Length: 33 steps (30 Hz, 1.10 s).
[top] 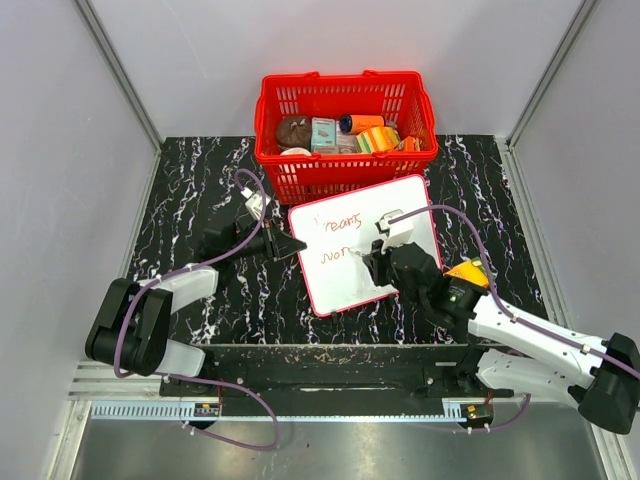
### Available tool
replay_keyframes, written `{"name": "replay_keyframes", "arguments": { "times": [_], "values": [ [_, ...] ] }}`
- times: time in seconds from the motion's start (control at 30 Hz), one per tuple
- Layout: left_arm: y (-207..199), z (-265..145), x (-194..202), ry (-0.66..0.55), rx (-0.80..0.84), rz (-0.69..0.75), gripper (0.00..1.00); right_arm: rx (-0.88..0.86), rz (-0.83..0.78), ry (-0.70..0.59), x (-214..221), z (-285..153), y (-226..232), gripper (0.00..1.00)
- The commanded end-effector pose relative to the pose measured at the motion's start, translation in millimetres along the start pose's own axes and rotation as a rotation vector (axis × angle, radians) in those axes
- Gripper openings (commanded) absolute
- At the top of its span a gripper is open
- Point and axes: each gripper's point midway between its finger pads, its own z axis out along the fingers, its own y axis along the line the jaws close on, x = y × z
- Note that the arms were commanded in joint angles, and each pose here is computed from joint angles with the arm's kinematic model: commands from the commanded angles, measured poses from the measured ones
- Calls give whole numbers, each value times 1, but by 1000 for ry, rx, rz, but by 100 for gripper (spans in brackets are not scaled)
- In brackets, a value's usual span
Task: Write a sentence on the whiteboard
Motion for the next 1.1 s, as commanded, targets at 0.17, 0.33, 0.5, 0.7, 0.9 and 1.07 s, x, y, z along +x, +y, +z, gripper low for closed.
{"name": "replay_keyframes", "arguments": {
  "times": [0.17,0.33,0.5,0.7,0.9,1.07],
  "values": [
    [8,4,-1,-3,-25,168,0,-9,31,-117,-35,-8,2,0],
    [8,3,-2,-3,-26,169,0,-6,25,-111,-35,-4,4,0],
    [7,3,-2,-5,-24,171,0,-3,18,-96,-30,1,5,0],
    [7,3,-2,-4,-26,172,0,15,13,-79,-24,5,2,0],
    [7,3,-2,-5,-25,173,0,46,12,-59,-17,4,-5,0],
    [7,4,-2,-4,-25,171,0,72,13,-44,-12,3,-11,0]
  ]
}}
